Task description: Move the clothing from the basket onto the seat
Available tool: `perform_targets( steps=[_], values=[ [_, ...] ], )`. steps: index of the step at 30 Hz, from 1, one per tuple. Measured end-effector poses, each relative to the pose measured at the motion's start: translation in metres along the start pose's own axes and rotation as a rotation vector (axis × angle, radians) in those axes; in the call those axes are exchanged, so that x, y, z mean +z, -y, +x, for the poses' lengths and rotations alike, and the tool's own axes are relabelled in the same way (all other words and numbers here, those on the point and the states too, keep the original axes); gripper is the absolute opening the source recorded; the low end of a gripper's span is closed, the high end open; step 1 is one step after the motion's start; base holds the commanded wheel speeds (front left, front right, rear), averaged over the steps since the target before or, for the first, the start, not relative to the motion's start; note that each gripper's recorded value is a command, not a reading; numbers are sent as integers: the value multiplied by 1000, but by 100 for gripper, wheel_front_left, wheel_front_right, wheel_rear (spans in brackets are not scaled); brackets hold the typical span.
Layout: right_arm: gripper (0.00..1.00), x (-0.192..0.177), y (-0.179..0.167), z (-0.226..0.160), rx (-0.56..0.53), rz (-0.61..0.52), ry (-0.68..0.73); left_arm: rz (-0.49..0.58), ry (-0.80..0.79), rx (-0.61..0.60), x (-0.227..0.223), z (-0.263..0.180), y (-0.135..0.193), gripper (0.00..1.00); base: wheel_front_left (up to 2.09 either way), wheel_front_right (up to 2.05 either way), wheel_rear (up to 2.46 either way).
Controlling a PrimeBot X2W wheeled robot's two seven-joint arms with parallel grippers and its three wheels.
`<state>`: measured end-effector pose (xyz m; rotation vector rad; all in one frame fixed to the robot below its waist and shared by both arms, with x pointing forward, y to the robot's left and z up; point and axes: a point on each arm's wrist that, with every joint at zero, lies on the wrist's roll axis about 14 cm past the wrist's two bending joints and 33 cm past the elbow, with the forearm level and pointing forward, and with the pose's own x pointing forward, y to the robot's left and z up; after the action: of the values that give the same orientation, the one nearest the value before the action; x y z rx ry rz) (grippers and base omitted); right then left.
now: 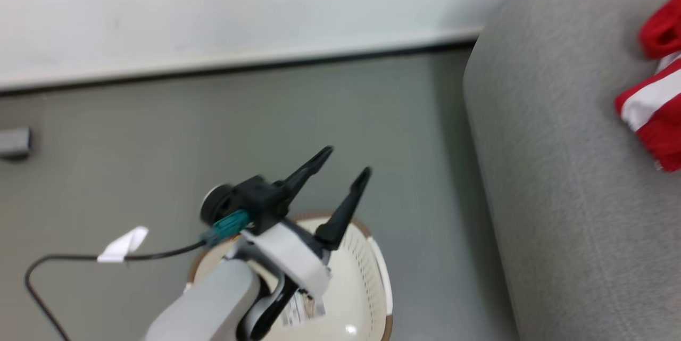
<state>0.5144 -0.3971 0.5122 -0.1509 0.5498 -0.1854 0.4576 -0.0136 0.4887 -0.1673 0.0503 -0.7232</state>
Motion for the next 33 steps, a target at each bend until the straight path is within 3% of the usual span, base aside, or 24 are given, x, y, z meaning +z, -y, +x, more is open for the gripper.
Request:
perform_targets(
  steps=[9,16,24,33],
  values=[
    [100,79,-25,-89,113,-51,362,70,119,168,60,-51,-16,100,0,0,0],
    [100,113,-69,-149,245,16,640,119,207,326,96,-104,-36,100,0,0,0],
    [100,92,-143,-179,405,123,788,124,256,526,107,-164,-68,100,0,0,0],
    [100,24,-200,-192,502,223,759,106,298,699,104,-217,-88,100,0,0,0]
  ],
)
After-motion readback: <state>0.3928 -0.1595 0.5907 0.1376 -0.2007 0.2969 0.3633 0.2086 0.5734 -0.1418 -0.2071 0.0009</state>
